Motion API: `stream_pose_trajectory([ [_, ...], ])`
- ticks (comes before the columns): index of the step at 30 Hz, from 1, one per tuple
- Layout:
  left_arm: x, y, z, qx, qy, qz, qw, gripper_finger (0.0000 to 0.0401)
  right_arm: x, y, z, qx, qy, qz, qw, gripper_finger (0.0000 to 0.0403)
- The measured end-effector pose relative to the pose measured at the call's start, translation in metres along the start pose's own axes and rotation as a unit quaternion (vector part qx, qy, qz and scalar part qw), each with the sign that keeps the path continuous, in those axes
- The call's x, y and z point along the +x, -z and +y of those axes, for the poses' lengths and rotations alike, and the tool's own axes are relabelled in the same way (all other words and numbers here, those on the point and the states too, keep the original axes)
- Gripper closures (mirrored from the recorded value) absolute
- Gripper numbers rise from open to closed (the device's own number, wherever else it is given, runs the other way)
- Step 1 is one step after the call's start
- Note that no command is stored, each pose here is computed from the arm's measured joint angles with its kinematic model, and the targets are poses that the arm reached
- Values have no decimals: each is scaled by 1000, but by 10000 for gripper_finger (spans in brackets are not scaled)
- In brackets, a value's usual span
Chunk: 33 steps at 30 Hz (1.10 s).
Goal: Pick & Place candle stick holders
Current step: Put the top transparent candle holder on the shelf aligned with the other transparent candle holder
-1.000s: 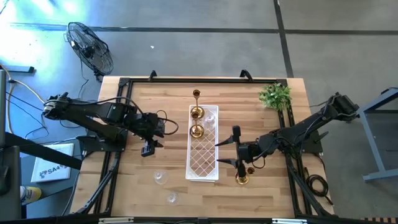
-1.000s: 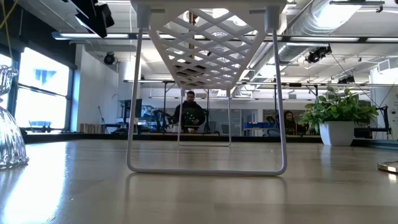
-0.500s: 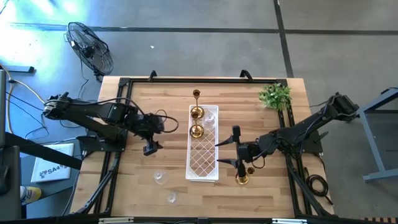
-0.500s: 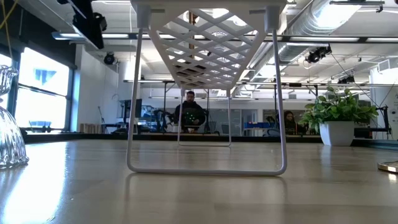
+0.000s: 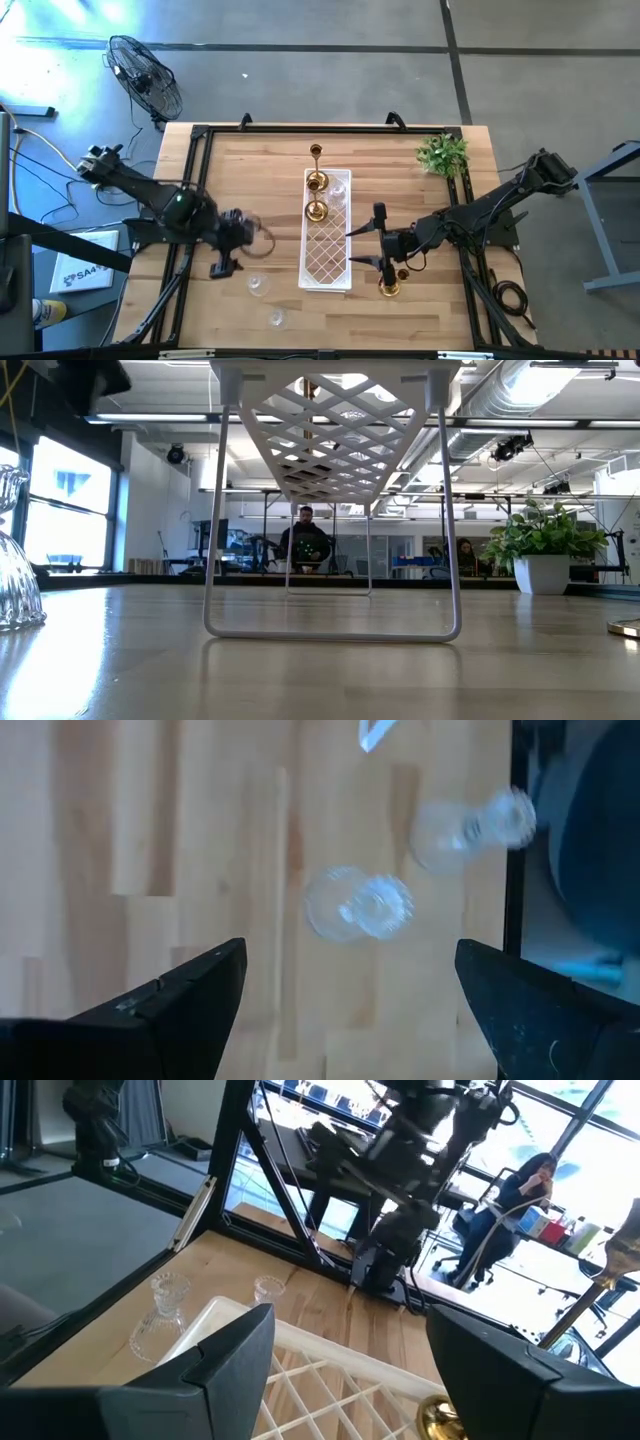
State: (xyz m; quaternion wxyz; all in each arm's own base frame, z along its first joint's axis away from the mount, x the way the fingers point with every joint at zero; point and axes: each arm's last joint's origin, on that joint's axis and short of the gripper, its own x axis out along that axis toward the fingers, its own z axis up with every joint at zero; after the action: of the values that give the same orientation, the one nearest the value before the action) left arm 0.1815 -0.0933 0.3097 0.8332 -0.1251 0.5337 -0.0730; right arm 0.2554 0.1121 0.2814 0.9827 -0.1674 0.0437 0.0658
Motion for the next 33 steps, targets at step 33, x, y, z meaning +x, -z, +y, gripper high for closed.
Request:
stream_pose_trajectory([
  [33, 81, 10, -64, 113, -31, 43, 992, 48, 0, 0, 0, -24, -10, -3, 1000, 146],
])
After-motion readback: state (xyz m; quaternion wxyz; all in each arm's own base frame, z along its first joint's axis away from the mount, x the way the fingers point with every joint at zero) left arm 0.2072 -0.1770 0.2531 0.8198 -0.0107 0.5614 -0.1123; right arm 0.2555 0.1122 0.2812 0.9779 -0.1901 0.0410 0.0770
